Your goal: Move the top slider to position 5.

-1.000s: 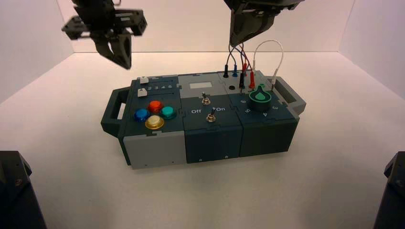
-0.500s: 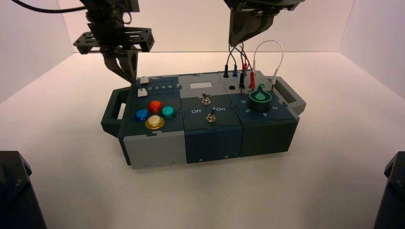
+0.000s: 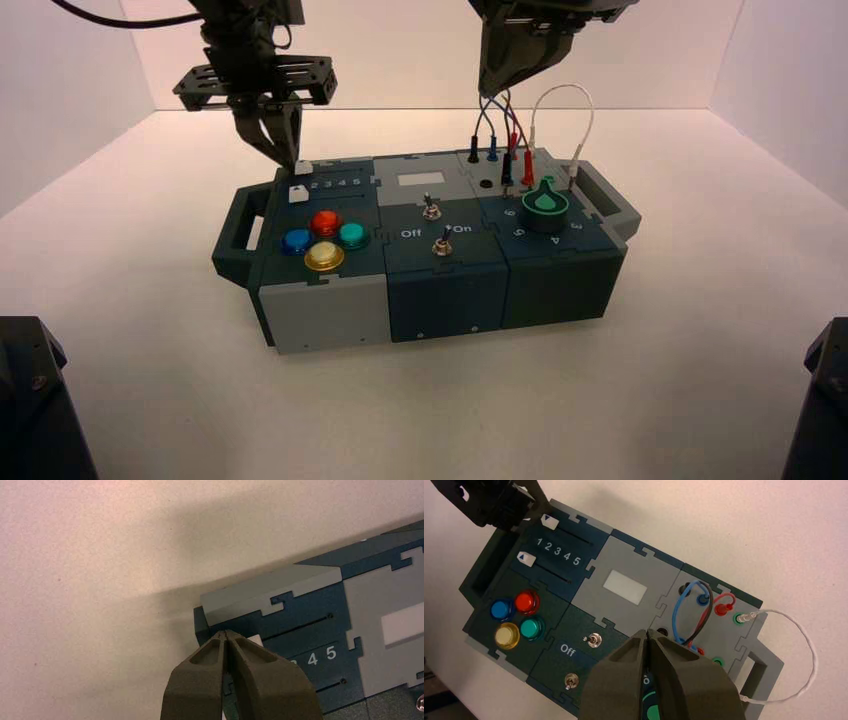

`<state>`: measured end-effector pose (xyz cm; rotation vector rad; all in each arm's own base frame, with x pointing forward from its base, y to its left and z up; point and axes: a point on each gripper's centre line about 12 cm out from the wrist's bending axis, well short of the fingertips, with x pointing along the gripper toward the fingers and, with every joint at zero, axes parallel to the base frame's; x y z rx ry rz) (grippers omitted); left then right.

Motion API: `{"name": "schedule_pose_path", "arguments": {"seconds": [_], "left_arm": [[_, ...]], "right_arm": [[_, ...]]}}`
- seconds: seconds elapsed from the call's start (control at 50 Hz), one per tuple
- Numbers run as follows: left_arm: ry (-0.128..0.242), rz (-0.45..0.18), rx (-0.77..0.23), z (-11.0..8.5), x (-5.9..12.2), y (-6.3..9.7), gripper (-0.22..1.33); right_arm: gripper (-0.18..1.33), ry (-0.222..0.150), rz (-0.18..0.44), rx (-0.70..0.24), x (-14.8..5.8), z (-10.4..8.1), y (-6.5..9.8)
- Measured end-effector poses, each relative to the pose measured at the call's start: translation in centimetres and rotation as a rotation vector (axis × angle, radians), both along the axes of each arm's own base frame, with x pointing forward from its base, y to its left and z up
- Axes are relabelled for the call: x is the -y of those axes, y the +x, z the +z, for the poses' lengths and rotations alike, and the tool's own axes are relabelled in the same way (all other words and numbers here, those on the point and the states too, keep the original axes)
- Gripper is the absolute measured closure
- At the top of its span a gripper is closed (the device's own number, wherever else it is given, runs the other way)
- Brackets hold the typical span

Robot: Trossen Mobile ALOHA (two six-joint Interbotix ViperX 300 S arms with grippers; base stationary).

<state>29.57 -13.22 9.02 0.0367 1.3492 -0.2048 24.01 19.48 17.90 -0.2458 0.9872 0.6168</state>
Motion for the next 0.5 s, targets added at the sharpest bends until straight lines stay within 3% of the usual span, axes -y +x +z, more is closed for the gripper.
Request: {"name": "schedule_pose_path", "arguments": {"seconds": [0.5], "left_arm": [[-0.001, -0.027, -0.011, 0.0, 1.5, -0.2, 1.28]], "right_arm": [[1.29, 0.001, -0.001, -0.001, 0.0, 0.0, 0.0]]}}
